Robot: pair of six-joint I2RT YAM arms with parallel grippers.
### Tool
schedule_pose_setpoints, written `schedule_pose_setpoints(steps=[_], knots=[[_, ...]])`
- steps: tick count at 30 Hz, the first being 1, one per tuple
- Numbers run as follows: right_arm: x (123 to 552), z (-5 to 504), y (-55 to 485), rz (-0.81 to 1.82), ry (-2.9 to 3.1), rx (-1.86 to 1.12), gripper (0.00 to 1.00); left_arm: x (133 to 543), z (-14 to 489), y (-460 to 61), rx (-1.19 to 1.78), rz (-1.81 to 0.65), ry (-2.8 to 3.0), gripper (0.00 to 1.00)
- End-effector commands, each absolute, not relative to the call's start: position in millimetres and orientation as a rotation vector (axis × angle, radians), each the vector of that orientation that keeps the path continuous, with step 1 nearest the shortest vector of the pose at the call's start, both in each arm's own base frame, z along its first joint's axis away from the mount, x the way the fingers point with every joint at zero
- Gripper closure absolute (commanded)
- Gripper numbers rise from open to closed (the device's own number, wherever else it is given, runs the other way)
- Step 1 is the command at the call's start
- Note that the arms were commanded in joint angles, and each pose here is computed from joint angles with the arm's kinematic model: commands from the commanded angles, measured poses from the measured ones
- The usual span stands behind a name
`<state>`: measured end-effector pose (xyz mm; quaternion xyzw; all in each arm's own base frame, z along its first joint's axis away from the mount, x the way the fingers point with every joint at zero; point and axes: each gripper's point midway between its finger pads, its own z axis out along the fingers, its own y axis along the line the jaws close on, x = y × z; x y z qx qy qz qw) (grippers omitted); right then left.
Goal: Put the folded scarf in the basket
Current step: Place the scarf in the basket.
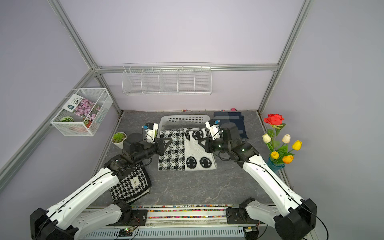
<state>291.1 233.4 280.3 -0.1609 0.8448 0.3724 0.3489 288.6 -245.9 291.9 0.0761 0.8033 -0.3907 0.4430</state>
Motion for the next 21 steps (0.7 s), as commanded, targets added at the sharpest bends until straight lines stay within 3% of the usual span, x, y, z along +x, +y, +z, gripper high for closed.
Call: schedule_pose_setpoints(steps=[1, 6, 21], knots=[[316.2, 283.0, 234.5, 0.912, 2.207, -0.426, 1.00, 320.2, 306.4, -244.5, 0.178, -0.860, 1.981, 1.00], [362.7, 284.5, 241.2, 0.898, 2.221, -0.369, 1.00, 369.3, 319.8, -238.6, 0.123, -0.804, 1.979, 1.00], [465.3, 179.5, 249.6, 0.722, 2.446, -0.353, 1.00, 483.9, 215.1, -219.9, -0.016, -0.669, 2.132, 1.00]])
